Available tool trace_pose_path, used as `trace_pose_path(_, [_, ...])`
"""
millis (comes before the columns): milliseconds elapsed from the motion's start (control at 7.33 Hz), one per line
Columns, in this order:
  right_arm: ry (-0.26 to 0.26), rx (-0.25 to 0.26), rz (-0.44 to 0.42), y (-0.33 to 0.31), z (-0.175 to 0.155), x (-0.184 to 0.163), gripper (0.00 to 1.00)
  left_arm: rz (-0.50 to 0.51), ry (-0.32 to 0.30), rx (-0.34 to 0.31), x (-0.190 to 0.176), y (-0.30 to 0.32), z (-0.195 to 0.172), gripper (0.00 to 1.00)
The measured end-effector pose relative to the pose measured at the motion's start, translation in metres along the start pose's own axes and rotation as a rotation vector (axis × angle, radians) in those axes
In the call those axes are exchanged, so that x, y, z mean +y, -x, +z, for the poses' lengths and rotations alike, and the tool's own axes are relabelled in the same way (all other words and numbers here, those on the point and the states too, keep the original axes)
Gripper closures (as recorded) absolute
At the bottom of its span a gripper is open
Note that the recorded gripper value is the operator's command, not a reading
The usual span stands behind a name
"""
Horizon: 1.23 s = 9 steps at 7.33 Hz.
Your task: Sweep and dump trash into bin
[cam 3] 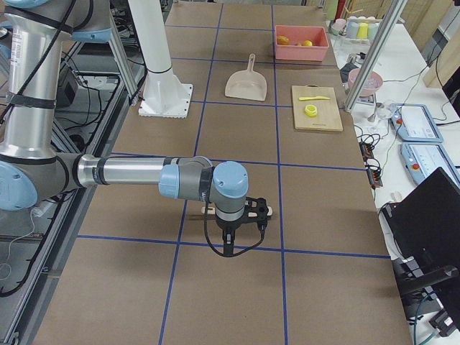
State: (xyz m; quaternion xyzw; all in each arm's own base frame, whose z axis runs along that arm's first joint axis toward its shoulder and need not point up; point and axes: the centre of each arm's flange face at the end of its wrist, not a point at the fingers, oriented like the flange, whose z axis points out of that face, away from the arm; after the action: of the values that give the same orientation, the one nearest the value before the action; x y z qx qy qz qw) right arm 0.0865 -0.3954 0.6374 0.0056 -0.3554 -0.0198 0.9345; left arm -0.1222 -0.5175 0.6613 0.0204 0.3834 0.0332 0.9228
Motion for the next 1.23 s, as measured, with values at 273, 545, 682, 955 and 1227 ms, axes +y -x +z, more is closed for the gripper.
trace_pose_path(273, [-0.001,-0.001,0.000,0.000,0.000,0.000,0.00,-0.068,-0.014,-0.002,0.001,-0.006,-0.007,0.01])
trace_pose_path(545, [-0.001,-0.001,0.000,0.001,0.000,0.000,0.00,-0.043,-0.052,-0.010,-0.001,-0.025,-0.024,0.01])
trace_pose_path(682, [-0.001,-0.001,0.000,0.001,-0.001,0.000,0.00,-0.030,-0.062,-0.011,0.000,-0.032,-0.029,0.01])
trace_pose_path(955, [-0.001,-0.001,0.000,0.001,-0.001,0.000,0.00,-0.027,-0.061,-0.011,0.005,-0.034,-0.028,0.01])
trace_pose_path(1227, [-0.001,-0.001,0.000,0.001,-0.001,0.000,0.00,-0.034,-0.053,-0.010,0.011,-0.031,-0.024,0.01])
